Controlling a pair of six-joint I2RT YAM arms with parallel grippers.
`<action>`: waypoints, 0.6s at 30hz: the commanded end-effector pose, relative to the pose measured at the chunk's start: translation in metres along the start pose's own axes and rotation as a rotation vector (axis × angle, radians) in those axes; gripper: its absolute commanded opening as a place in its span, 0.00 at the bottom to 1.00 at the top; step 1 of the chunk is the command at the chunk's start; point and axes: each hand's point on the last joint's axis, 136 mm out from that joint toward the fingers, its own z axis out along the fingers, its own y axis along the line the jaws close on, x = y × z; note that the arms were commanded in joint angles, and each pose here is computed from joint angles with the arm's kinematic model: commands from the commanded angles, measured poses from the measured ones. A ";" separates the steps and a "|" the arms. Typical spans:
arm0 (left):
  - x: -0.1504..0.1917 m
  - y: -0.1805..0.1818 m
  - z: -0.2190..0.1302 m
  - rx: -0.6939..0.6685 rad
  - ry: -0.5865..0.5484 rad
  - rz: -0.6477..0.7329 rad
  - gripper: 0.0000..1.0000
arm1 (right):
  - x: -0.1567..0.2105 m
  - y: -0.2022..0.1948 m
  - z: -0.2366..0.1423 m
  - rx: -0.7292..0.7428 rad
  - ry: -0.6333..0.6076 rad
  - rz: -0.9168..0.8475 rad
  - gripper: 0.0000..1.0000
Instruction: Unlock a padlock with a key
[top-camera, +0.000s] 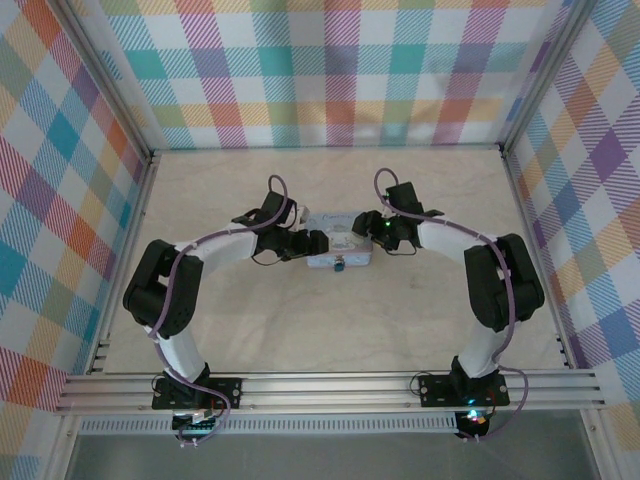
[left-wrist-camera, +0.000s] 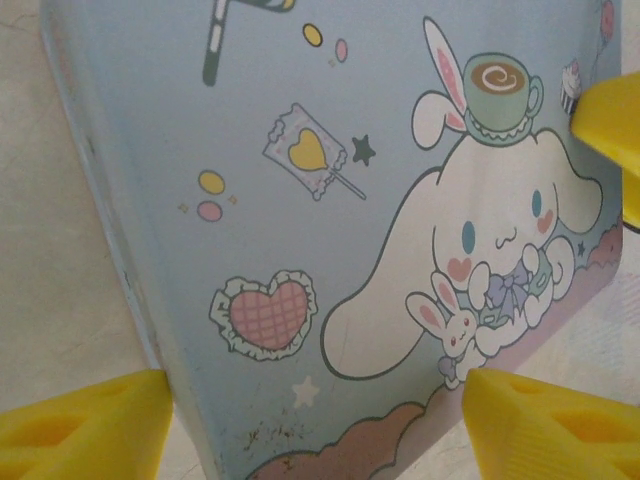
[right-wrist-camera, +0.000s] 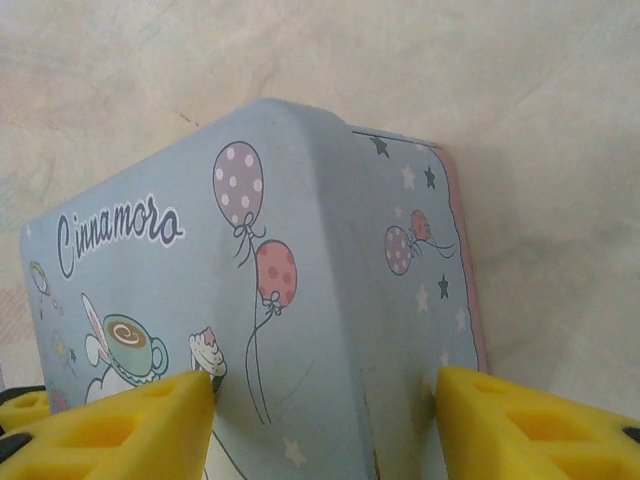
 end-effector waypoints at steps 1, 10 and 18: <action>-0.020 -0.024 0.004 0.053 -0.048 0.030 0.76 | -0.004 0.008 0.001 -0.016 0.026 -0.033 0.60; -0.029 -0.018 0.007 0.009 -0.068 0.020 0.80 | -0.008 0.001 0.002 -0.008 0.022 -0.022 0.62; -0.026 -0.018 -0.005 -0.006 -0.089 0.015 0.86 | -0.019 -0.002 -0.009 0.011 -0.008 -0.029 0.68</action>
